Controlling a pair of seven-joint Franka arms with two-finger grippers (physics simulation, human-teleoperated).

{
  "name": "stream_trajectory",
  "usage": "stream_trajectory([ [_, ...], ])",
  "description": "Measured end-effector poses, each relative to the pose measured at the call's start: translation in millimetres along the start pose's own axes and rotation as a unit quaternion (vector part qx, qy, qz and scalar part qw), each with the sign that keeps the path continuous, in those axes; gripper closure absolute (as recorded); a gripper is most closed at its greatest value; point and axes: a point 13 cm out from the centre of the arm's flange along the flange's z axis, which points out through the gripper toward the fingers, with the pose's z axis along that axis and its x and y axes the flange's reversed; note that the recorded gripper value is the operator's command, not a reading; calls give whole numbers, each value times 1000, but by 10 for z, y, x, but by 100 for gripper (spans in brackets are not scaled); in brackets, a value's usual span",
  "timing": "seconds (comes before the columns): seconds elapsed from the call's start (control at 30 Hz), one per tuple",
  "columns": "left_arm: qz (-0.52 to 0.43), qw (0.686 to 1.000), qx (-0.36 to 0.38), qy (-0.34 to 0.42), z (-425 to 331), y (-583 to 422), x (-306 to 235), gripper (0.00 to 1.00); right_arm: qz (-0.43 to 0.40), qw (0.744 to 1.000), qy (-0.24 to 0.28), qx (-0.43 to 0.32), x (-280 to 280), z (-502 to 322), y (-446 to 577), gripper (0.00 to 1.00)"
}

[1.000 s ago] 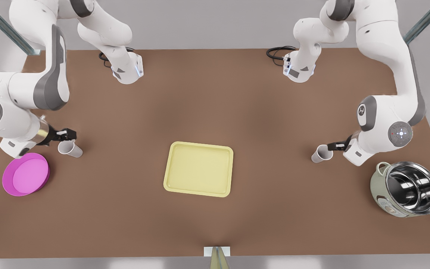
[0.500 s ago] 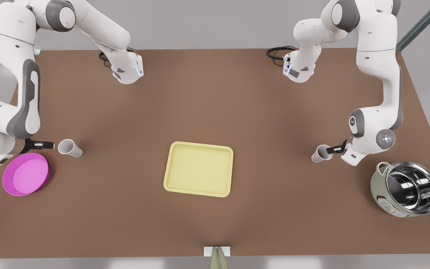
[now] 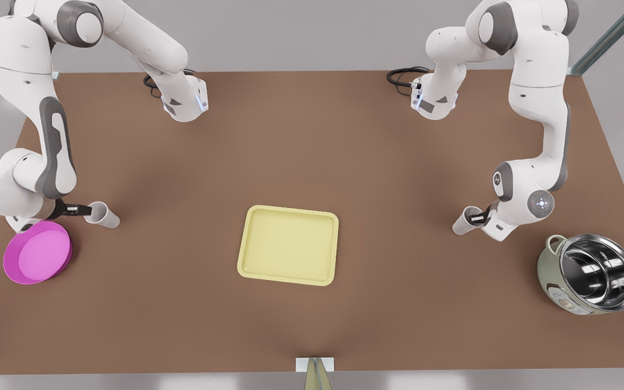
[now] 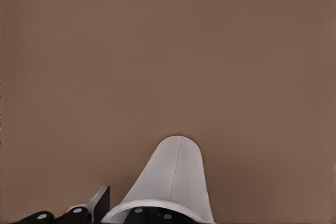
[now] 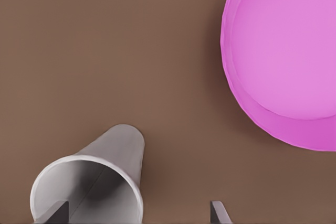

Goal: Use both arms to respectively pick up the white IKEA cups from the middle-left and middle-right positions, then place the white IKEA cups onto the middle-middle tray, ensuring that the cups remain upright and do not tip over

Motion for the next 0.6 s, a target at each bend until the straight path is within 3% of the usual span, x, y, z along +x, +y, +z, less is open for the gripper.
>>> stream_trajectory([
  [0.23,20,998,39,-34,-477,-672,-156,79,-8,1000,-9,-2,-20,237,-11,0],
  [0.33,114,988,65,-82,-1156,-2413,-334,79,-7,1000,-5,-6,0,373,-36,0],
  [0.47,166,978,85,-94,-1254,-4411,12,79,-12,1000,-2,-9,55,515,1,0],
  [0.5,155,980,89,-89,-1185,-4634,58,79,-13,1000,0,-11,61,570,11,4],
  [0.57,121,983,105,-85,-1130,-4963,-56,79,-16,1000,1,-13,55,629,22,35],
  [0.6,102,985,114,-82,-1122,-5086,-124,79,-19,1000,0,-13,47,635,23,45],
])
